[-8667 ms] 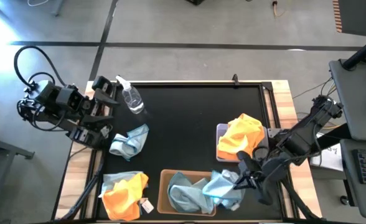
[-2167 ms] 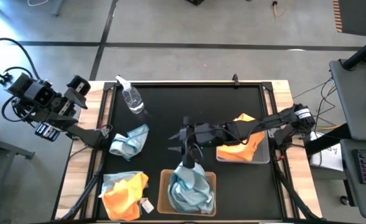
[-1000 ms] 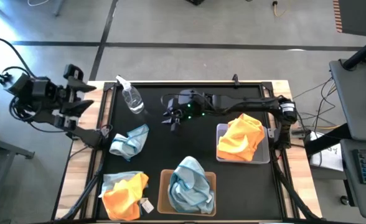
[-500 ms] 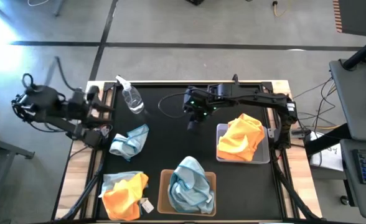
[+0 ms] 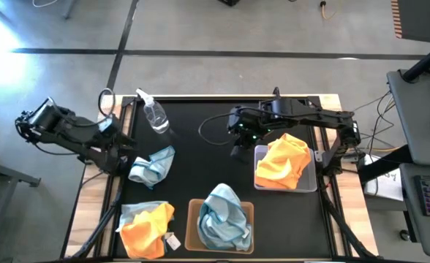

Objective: Sort microfiber towel by color & place in baskets
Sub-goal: Put the top blue microfiber towel into the orange bin

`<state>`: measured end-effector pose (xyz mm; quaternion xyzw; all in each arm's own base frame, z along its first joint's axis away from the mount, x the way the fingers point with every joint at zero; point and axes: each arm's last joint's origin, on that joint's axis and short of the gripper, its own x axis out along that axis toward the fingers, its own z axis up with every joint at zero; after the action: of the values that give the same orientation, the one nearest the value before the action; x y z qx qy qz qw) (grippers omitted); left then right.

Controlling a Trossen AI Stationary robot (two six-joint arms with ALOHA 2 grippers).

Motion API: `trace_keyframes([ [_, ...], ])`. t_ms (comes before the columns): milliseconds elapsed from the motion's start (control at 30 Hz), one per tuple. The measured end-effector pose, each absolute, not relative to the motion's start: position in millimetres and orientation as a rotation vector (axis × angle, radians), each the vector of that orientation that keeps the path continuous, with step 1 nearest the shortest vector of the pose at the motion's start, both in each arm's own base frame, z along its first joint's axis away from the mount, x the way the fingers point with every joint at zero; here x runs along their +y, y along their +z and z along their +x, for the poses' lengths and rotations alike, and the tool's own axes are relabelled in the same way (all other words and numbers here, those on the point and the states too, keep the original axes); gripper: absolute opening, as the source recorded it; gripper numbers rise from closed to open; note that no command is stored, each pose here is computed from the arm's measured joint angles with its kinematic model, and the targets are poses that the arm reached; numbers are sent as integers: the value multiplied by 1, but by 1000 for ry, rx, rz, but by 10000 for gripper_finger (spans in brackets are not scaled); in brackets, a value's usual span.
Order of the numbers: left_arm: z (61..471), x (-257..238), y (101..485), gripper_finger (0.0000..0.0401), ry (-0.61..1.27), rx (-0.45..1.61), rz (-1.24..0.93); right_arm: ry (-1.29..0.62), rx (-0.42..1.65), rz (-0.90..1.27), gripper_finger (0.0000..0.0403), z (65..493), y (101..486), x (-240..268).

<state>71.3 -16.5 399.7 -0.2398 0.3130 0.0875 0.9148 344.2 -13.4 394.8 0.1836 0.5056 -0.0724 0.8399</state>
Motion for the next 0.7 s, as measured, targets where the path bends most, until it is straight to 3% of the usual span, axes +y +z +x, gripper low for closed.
trace_keyframes([
  [533,102,-29,314,165,322,1118,-329,-143,1101,385,124,331,401,-4],
  [700,108,-33,295,165,239,1244,-214,-127,1136,346,127,328,400,-4],
])
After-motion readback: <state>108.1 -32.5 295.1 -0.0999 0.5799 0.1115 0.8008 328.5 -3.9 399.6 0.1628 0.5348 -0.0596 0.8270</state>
